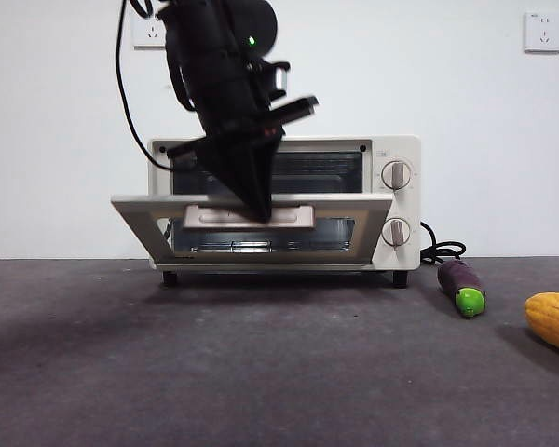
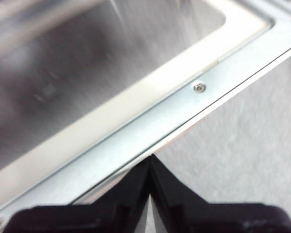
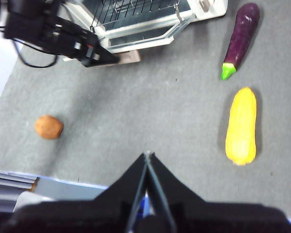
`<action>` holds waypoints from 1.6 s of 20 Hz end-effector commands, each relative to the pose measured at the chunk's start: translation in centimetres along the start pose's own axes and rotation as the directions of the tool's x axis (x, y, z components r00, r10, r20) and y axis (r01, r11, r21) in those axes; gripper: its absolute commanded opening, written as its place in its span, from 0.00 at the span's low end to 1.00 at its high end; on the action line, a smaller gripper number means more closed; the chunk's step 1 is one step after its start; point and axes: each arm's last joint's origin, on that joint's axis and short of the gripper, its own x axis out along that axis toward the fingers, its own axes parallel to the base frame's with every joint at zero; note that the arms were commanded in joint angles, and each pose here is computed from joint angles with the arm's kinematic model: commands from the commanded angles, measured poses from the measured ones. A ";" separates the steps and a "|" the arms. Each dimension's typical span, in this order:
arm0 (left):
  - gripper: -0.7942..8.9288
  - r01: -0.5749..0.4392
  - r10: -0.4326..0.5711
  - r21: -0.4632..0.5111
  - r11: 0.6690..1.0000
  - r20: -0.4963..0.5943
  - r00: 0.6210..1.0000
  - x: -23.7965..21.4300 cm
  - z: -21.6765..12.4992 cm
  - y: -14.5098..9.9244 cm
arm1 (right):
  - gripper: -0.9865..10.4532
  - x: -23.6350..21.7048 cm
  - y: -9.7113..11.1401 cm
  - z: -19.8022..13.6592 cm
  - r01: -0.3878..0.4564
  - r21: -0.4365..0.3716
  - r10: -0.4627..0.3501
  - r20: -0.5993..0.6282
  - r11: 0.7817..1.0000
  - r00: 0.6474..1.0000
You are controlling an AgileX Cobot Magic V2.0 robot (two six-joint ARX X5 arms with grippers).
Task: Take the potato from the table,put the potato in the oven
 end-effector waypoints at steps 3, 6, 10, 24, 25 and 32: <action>0.08 -0.069 0.070 -0.008 0.998 0.020 0.997 1.3 0.3 0.0 | 0.09 -0.6 0.2 -0.7 -0.004 -0.029 0.004 0.004 1.000 1.000; 0.08 -0.108 0.108 -0.011 0.994 -0.011 0.994 1.3 -0.1 -0.1 | 0.09 -0.7 0.3 -0.8 -0.006 -0.033 0.006 0.010 0.999 1.000; 0.08 -0.111 0.111 -0.017 0.994 -0.023 0.994 1.3 -0.2 -0.2 | 0.09 -0.7 0.3 -0.8 -0.006 -0.036 0.006 0.010 0.999 1.000; 0.08 -0.113 0.110 -0.016 0.993 -0.147 0.983 3.4 -1.1 -0.7 | 0.09 -0.7 0.3 -0.8 -0.012 -0.048 0.013 0.010 0.999 1.000; 0.08 -0.114 0.110 -0.012 0.993 -0.167 0.980 3.4 -1.3 -0.8 | 0.09 -0.7 0.3 -0.8 -0.012 -0.055 0.013 0.009 0.998 1.000; 0.08 -0.080 0.090 0.053 0.995 -0.221 0.971 1.5 -2.3 -2.9 | 0.09 -0.7 0.3 -0.7 -0.011 -0.081 0.011 0.009 0.997 1.000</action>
